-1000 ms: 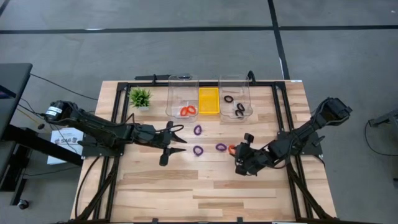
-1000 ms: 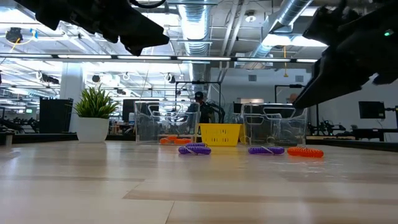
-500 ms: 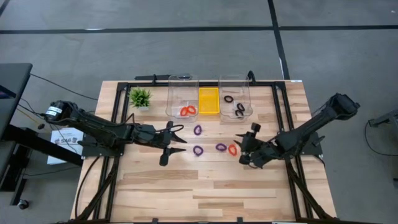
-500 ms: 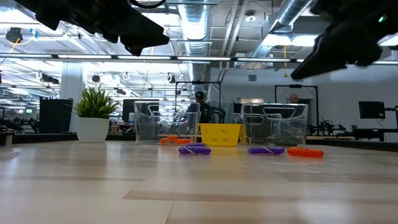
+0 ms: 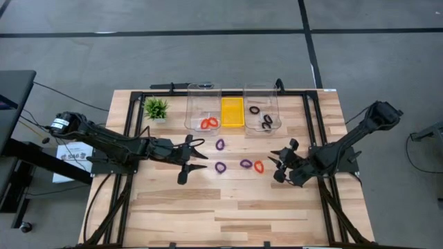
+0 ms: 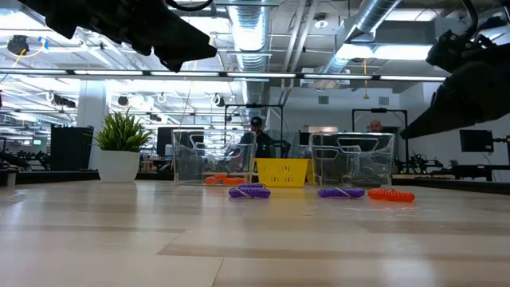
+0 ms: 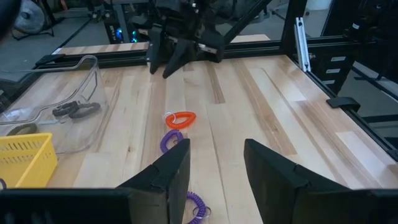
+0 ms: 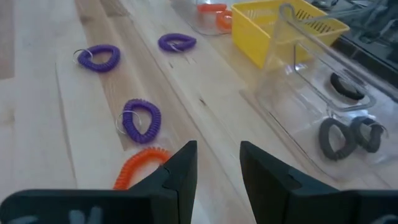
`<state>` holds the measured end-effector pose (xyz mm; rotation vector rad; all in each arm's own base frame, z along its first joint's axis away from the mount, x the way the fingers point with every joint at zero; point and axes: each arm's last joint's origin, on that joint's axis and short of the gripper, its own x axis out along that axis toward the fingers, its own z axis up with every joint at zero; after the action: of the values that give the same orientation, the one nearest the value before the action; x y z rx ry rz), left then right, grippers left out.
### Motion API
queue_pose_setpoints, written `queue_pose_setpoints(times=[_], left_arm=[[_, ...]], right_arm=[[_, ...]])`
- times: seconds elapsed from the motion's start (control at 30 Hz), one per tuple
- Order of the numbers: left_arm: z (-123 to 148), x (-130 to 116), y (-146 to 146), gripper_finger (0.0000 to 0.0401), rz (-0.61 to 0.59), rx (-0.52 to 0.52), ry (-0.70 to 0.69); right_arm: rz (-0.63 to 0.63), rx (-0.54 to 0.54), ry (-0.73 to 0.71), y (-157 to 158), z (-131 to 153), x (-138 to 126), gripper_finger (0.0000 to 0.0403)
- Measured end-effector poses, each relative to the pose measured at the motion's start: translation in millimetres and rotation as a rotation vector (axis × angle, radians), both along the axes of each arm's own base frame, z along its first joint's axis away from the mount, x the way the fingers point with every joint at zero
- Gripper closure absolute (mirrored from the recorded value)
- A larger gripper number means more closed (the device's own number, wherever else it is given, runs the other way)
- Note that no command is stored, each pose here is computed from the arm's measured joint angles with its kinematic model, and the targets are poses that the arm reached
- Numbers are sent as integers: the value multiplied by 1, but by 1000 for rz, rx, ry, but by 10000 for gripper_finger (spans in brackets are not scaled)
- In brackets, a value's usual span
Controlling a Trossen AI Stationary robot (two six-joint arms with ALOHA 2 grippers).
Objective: Sort spring keychains
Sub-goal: Put the orange spring keychain into the left transparent bin
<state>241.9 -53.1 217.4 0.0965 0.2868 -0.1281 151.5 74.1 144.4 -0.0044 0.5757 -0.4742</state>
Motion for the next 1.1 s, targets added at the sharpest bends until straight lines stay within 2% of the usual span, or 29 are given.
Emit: queue_pose_setpoints(times=[0.63, 1.1], left_arm=[[-4, -1, 0, 251, 13, -51, 51], [-4, -1, 0, 251, 13, -51, 53]], right_arm=[[-9, 129, -38, 1, 0, 11, 291], [9, 119, -42, 2, 1, 13, 291]])
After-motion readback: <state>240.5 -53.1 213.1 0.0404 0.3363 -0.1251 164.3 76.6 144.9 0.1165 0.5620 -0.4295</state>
